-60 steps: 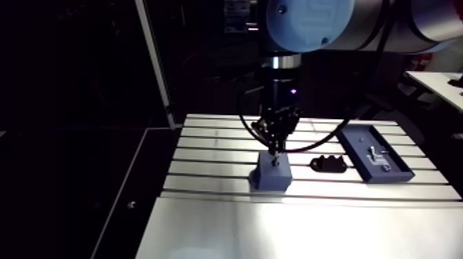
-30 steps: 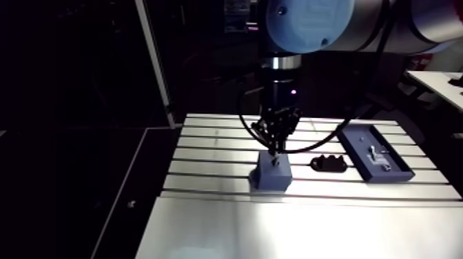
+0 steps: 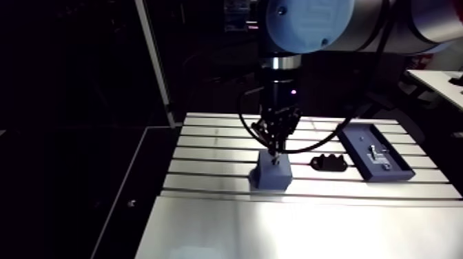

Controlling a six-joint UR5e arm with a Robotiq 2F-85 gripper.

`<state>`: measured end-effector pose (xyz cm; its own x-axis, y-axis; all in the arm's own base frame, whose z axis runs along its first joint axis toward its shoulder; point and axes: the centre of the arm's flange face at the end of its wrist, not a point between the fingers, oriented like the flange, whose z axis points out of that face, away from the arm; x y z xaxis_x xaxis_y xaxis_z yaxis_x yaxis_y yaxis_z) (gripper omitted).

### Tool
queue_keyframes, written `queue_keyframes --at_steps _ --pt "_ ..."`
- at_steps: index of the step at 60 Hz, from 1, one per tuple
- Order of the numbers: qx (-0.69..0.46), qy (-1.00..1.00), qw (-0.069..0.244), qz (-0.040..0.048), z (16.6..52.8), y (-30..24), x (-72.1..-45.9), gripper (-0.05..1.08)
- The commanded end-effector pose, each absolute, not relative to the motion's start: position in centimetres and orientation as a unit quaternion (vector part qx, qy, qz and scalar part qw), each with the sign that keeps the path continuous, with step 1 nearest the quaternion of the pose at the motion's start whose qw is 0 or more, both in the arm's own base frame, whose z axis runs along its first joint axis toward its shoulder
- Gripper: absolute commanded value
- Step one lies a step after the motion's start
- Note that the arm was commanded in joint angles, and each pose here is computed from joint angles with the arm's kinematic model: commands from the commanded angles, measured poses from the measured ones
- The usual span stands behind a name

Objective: Pick up the M10 bolt and insert it into the hex recess until seated.

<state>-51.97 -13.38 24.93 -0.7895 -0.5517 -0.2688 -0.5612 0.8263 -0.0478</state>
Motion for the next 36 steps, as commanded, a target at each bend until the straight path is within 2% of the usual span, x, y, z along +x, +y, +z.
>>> queue_keyframes --at_steps 1,36 --pt "-0.294 0.946 0.138 0.017 24.77 -13.37 -51.96 0.76" --pt "-0.295 0.945 0.139 0.0166 24.71 -13.37 -51.85 0.76"
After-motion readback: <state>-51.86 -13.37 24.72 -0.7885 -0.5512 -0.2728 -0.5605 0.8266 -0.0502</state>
